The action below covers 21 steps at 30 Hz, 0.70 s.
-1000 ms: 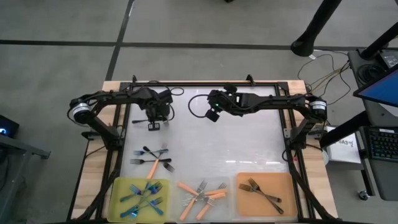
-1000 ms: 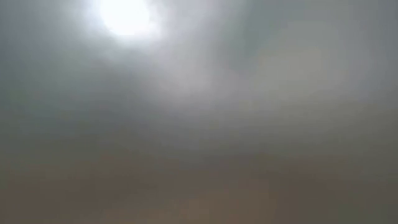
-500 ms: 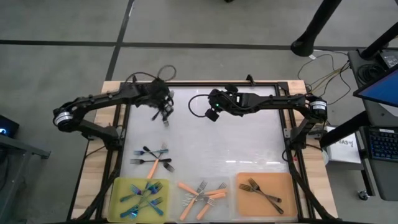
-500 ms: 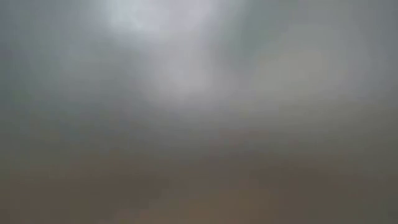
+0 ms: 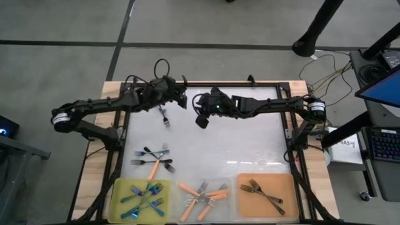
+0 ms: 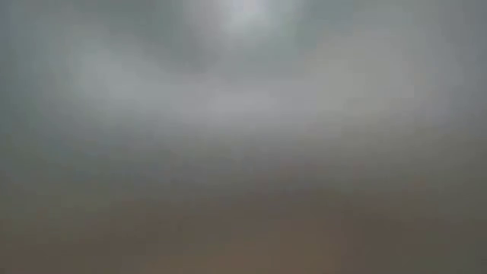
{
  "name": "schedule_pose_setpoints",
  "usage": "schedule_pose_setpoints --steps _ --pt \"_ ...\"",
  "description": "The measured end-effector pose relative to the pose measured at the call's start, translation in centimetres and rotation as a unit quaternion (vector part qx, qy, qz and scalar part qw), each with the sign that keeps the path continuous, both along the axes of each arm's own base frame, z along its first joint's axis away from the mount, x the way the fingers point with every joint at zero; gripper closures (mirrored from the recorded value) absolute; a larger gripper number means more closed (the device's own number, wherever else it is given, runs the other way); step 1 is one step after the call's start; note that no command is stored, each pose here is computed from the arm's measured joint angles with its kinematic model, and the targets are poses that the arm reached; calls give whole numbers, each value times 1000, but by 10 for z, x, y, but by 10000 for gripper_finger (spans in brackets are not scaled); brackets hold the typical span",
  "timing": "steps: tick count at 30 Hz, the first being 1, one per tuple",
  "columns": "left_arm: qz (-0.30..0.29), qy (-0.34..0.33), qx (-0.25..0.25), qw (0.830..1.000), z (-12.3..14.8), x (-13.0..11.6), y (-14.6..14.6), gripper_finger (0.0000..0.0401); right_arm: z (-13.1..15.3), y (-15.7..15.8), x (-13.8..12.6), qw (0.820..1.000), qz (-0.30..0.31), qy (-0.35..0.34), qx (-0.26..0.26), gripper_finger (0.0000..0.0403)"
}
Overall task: Sort silverware by color (type)
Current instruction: Put the black fork into the orange bin
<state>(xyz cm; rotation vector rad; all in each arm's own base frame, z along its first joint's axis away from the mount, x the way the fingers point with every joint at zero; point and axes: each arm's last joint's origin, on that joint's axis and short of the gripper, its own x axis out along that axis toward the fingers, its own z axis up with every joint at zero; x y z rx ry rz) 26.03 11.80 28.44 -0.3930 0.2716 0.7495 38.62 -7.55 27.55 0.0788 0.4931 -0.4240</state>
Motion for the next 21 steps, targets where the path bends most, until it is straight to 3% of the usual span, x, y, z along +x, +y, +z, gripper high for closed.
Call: schedule_pose_setpoints --steps 3,9,13,21 --pt "29 2 13 1000 -1 3 -5 401 1 4 2 1000 5 -9 2 312" --pt "2 -48 29 998 4 19 -20 401 -3 5 7 1000 1 -23 4 312" --pt "30 -39 44 998 0 23 -27 401 -6 5 10 1000 1 -26 4 312" --pt "29 -58 35 997 1 27 -37 401 -6 3 9 1000 -18 -19 -16 312"
